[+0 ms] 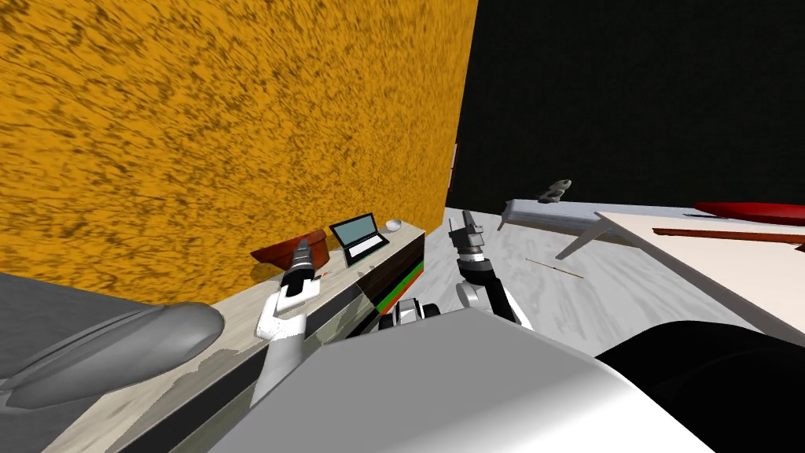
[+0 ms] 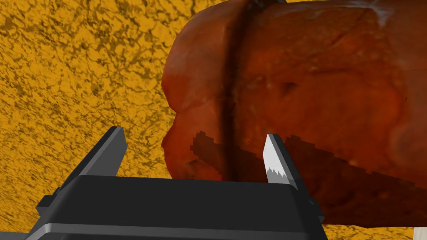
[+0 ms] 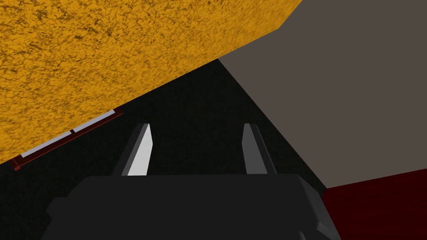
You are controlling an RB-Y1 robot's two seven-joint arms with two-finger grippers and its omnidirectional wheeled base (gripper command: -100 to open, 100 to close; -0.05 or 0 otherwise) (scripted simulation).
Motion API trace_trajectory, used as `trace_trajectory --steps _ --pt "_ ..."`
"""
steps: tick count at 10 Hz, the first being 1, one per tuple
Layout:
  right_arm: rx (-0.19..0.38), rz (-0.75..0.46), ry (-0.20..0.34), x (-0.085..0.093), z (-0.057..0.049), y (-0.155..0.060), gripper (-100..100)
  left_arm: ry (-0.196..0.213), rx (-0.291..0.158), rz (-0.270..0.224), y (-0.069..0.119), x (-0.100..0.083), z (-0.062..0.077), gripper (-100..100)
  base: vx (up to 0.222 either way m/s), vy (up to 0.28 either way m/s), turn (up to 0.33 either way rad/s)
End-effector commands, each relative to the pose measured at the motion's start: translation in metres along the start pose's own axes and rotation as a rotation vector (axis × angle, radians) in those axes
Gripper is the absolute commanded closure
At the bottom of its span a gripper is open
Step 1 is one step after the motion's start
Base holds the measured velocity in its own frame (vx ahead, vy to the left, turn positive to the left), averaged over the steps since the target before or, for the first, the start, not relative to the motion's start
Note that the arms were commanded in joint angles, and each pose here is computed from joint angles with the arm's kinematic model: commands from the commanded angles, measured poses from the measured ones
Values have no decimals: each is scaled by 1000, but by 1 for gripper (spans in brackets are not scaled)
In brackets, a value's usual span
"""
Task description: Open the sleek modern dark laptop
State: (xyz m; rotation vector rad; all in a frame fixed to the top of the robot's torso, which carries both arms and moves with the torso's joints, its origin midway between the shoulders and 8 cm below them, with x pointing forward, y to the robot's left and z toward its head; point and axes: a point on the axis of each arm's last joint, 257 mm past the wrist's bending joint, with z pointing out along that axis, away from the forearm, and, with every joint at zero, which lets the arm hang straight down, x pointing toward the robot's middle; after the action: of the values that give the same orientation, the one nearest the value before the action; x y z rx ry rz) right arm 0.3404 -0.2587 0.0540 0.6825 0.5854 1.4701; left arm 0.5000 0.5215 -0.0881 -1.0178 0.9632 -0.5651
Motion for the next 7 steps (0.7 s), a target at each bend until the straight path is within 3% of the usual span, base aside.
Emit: trace_trajectory --steps 1,3,4,7 --pt "0 0 0 0 0 0 0 -29 -74 10 21 -12 12 -100 -14 -16 -141" --pt "0 0 0 0 0 0 0 -66 -130 22 32 -28 23 -100 -6 -23 -200" --pt "0 0 0 0 0 0 0 -66 -129 22 32 -28 23 -100 -20 -5 -101" --pt "0 0 0 0 0 0 0 -114 -199 36 43 -51 37 -100 1 -25 -188"
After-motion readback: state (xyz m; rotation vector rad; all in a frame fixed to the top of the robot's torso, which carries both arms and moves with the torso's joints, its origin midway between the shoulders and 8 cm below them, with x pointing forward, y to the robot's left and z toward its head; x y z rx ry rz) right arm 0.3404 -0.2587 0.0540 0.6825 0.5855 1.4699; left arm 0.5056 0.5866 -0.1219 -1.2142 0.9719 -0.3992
